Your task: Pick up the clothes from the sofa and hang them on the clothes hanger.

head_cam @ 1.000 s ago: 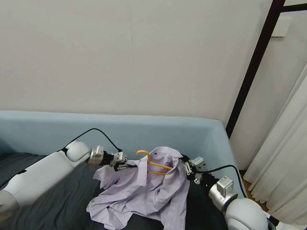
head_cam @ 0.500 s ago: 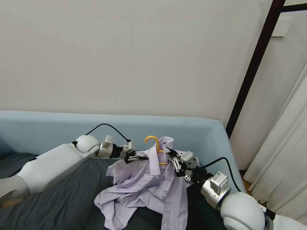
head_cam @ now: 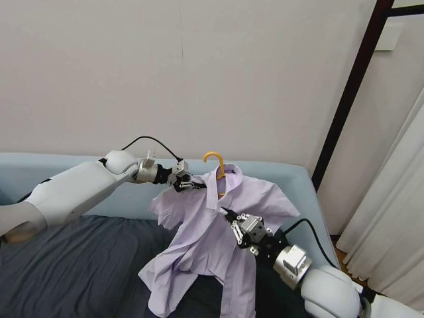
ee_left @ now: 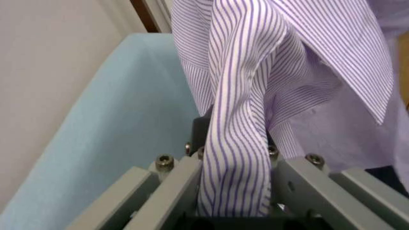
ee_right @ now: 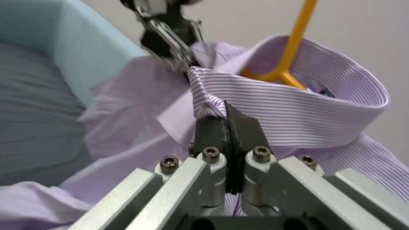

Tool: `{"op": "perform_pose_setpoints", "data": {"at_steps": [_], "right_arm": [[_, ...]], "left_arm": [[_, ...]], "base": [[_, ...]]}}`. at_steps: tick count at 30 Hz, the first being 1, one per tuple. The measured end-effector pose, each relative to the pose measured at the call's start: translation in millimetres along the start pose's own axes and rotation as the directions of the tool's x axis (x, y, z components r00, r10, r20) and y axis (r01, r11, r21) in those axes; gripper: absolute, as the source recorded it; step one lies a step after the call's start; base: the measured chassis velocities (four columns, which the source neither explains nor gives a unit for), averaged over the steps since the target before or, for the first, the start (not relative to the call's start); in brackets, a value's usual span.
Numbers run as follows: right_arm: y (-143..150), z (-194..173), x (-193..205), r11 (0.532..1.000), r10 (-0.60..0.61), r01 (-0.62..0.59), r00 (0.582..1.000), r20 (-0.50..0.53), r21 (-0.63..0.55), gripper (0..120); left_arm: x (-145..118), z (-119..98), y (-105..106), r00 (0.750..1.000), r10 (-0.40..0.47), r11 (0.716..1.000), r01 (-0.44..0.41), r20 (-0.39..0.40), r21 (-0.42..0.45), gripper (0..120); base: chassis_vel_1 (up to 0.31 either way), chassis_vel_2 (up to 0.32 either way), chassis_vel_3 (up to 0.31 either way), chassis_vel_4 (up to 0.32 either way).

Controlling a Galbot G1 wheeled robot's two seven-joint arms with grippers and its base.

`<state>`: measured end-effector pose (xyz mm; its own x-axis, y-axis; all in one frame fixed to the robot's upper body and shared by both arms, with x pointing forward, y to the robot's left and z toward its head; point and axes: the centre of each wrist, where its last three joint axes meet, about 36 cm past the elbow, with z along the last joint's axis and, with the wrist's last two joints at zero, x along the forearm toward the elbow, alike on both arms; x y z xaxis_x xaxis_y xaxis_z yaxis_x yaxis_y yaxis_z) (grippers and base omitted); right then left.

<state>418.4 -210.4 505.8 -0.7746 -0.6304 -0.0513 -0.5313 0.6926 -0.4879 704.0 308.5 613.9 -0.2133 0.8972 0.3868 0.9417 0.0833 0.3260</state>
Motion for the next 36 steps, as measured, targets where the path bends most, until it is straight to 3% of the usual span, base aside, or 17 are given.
{"op": "perform_pose_setpoints", "data": {"at_steps": [6, 12, 18, 23, 28, 36], "right_arm": [[-3, -8, 0, 1.0, 0.007, -0.007, 1.0, -0.007, 0.007, 0], [4, -18, 7, 1.0, 0.0, 0.0, 1.0, -0.022, -0.006, 4], [16, -13, 28, 0.999, 0.015, -0.017, 0.997, -0.07, -0.03, 27], [32, -25, 51, 0.984, 0.046, -0.069, 0.989, -0.142, -0.163, 43], [17, -76, 59, 0.888, 0.105, -0.186, 0.972, -0.209, -0.421, 67], [-20, -105, 35, 0.807, 0.101, -0.218, 0.967, -0.235, -0.55, 93]], "left_arm": [[19, -17, 11, 0.999, -0.039, 0.999, 0.039, 0.009, -0.016, 1], [26, -19, 14, 0.998, -0.06, 0.998, 0.06, 0.004, -0.018, 1], [28, -16, 15, 0.994, -0.106, 0.994, 0.106, 0.004, -0.016, 1], [29, -14, 14, 0.992, -0.128, 0.992, 0.129, 0.009, -0.011, 1], [22, -9, 1, 0.995, -0.095, 0.995, 0.096, 0.013, -0.009, 1], [9, -3, -24, 0.998, -0.059, 0.998, 0.059, 0.026, 0.007, 1]], "base": [[0.0, 0.0, 0.0, 0.0], [0.0, 0.0, 0.0, 0.0], [0.0, 0.0, 0.0, 0.0], [0.0, 0.0, 0.0, 0.0], [0.0, 0.0, 0.0, 0.0], [0.0, 0.0, 0.0, 0.0]]}}
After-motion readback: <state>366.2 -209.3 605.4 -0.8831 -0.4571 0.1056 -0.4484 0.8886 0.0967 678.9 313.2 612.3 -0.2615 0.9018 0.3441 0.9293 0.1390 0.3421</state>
